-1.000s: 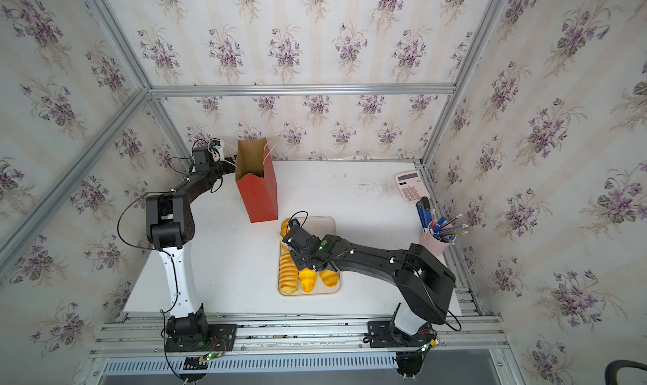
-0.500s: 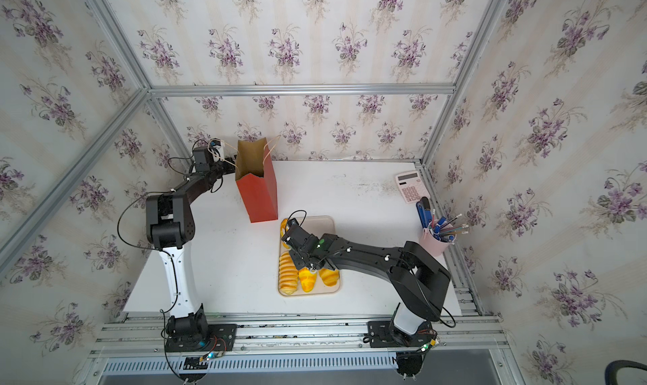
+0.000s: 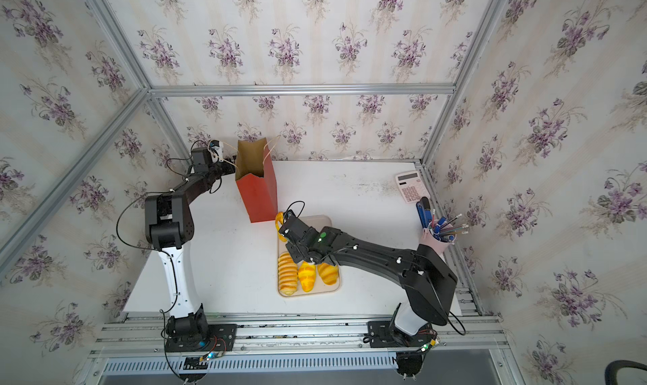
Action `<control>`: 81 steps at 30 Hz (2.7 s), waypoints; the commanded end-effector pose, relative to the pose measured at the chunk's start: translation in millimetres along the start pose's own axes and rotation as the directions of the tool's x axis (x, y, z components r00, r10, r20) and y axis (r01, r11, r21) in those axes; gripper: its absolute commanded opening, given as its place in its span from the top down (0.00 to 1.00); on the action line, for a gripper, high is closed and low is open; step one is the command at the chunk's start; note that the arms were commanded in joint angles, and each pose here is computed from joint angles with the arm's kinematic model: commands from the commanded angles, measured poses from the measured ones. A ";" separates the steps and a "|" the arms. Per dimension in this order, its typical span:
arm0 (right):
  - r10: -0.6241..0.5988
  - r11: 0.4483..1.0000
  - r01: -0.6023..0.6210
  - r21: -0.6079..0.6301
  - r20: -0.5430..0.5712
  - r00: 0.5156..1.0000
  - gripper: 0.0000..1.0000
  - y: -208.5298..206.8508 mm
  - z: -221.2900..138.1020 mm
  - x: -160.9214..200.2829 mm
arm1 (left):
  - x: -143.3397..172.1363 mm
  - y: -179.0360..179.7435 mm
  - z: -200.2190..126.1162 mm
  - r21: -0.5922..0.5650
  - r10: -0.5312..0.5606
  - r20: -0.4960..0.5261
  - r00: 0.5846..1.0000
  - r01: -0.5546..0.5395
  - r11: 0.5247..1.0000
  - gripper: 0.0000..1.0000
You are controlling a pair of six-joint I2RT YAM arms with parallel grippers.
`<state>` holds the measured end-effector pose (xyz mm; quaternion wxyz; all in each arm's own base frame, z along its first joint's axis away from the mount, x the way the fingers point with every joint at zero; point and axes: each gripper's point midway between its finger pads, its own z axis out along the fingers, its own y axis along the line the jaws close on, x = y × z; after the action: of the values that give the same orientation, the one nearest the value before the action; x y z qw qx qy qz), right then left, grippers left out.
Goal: Pack bread into a paper bag
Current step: Pick up the fake bread from the plate, then place the fake bread in the paper bag.
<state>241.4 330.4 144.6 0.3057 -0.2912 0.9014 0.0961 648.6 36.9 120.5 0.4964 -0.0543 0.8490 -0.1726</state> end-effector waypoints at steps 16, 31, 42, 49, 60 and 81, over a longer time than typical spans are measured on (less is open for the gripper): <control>-0.221 0.975 0.205 0.089 0.258 0.941 0.63 -6.1 -110.2 -103.7 | -14.5 -11.9 -6.9 0.038 0.018 0.029 0.999 -0.019 0.999 0.01; -0.343 0.939 0.309 0.150 0.367 0.865 0.62 4.2 -136.2 -161.7 | -10.6 -10.5 -8.8 0.030 0.029 0.017 0.999 -0.030 0.999 0.02; -0.391 0.920 0.341 0.192 0.456 0.799 0.62 -3.6 -130.7 -221.9 | -12.1 -14.9 -14.6 0.043 0.011 0.040 0.999 -0.012 0.999 0.02; -0.406 0.913 0.376 0.160 0.451 0.794 0.62 1.9 -97.1 -237.5 | -13.3 -16.9 -16.3 0.051 0.005 0.049 0.999 -0.007 0.999 0.02; -0.362 0.931 0.348 0.114 0.431 0.827 0.62 -12.5 -58.1 -241.5 | -6.9 -12.2 -10.9 0.047 0.007 0.043 0.999 -0.010 0.999 0.03; -0.360 0.932 0.343 0.117 0.416 0.835 0.46 -28.0 -39.8 -247.4 | -4.2 -6.0 -7.3 0.048 0.001 0.039 0.999 -0.003 0.999 0.03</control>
<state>392.4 406.3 314.4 0.4935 -0.4286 0.7525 0.0800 640.6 34.7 123.4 0.5048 -0.0500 0.8412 -0.1871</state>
